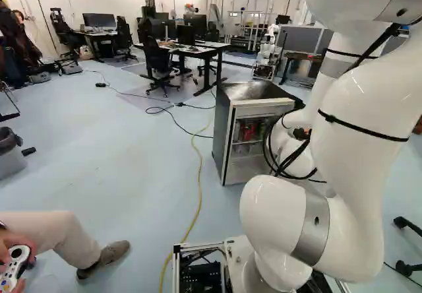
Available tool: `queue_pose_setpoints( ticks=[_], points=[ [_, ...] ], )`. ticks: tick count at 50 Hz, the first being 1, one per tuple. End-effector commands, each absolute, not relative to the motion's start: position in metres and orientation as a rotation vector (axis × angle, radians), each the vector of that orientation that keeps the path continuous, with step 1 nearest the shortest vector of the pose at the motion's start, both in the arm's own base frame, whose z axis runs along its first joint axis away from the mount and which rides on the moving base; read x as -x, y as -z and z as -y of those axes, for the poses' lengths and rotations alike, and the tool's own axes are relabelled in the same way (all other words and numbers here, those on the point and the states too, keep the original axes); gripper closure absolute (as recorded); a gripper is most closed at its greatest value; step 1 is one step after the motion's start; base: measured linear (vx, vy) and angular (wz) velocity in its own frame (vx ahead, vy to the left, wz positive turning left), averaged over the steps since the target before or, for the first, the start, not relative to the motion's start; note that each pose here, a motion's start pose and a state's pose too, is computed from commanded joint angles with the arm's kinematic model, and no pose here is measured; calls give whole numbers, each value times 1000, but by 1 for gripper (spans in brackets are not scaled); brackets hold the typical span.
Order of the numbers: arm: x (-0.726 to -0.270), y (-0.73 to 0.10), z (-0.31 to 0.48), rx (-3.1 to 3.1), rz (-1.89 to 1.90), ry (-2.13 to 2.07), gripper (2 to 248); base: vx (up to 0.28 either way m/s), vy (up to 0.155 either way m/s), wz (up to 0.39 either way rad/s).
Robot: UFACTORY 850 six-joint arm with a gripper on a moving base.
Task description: Grab a drink from the fridge
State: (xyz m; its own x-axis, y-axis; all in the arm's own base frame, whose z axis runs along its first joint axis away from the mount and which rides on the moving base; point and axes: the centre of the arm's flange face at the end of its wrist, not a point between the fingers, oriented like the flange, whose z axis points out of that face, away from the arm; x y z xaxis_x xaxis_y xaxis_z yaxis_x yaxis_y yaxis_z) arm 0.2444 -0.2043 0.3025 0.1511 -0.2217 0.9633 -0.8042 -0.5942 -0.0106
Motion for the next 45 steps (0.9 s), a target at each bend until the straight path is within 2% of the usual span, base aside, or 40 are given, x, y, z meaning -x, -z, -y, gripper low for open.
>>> queue_pose_setpoints(
  ticks=[45],
  points=[
    [-343, -276, 192, -2282, 478, -1710, 3, 0, 0, 0]
  ],
)
